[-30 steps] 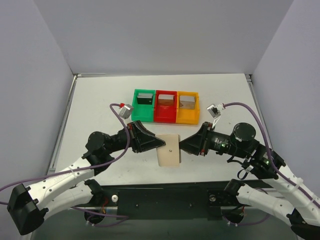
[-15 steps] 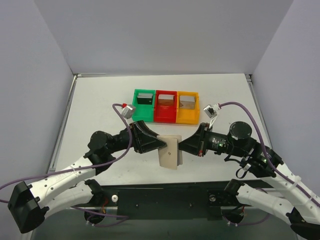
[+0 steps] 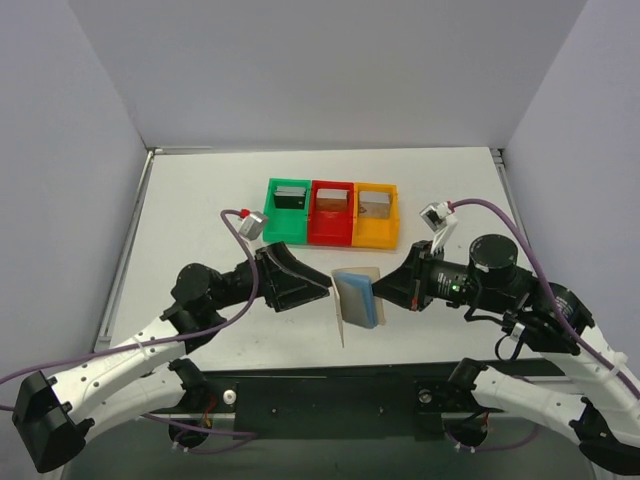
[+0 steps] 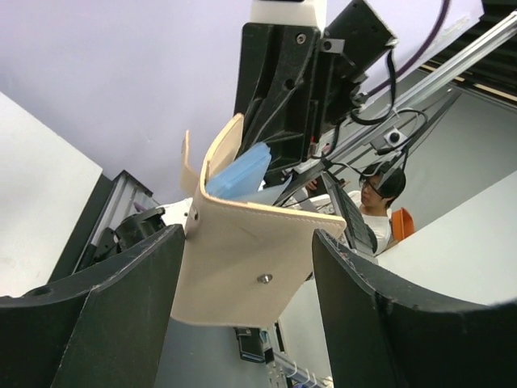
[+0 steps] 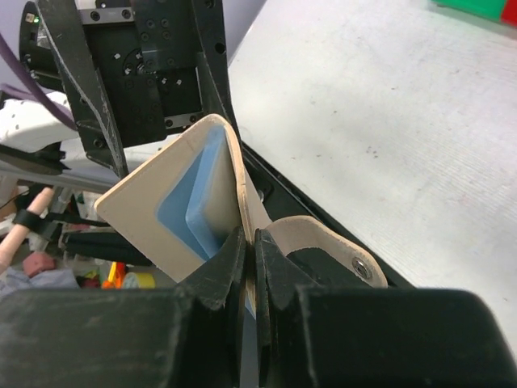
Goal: Take the credit cards out of the card holder
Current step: Open the card holder.
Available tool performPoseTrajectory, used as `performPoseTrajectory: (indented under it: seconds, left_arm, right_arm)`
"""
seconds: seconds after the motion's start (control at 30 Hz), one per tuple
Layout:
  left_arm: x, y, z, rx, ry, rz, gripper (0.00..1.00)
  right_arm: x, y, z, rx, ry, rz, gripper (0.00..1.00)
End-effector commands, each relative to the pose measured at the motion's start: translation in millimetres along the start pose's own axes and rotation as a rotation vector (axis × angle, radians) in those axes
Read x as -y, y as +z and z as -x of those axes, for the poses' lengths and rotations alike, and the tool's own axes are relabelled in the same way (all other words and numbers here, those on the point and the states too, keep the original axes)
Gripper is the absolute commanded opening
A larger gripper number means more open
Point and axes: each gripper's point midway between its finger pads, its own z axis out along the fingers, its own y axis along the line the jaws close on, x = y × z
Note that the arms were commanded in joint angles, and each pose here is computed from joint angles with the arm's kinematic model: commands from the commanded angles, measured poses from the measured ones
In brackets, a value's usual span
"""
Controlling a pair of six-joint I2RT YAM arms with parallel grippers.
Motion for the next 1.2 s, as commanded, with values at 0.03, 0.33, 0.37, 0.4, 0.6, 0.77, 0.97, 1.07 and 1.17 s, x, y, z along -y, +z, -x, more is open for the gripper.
performPoseTrajectory:
  seconds: [0.03, 0.33, 0.37, 0.4, 0.6, 0.77, 0.97, 1.07, 1.17]
  left_arm:
    - [-3, -1, 0, 0.003, 0.030, 0.034, 0.74]
    - [-10, -2, -7, -0.006, 0.016, 0.032, 0.75]
    - [-11, -3, -6, -0.001, 0.017, 0.036, 0.75]
    - [-12, -4, -7, -0.001, 0.018, 0.040, 0.75]
    - [-17, -8, -6, 0.004, 0.045, 0.094, 0.75]
    - [-16, -9, -6, 0.007, 0.041, 0.088, 0.75]
    - [-16, -6, -7, -0.011, 0.038, 0.082, 0.63]
    - [-14, -5, -8, -0.025, 0.040, 0.083, 0.59]
    - [-10, -5, -8, -0.036, 0.048, 0.084, 0.58]
  right_arm:
    - [12, -5, 13, 0.016, -0.059, -0.133, 0.00]
    - [13, 5, 7, 0.000, -0.080, -0.162, 0.00]
    - [13, 5, 7, 0.001, -0.078, -0.165, 0.00]
    - [15, 6, 8, 0.003, -0.078, -0.171, 0.00]
    - [16, 1, 13, 0.033, -0.074, -0.186, 0.00]
    - [14, 3, 10, 0.018, -0.081, -0.176, 0.00]
    - [14, 6, 6, 0.009, -0.078, -0.159, 0.00]
    - [14, 5, 7, 0.027, -0.077, -0.149, 0.00]
    - [17, 7, 4, 0.028, -0.063, -0.141, 0.00]
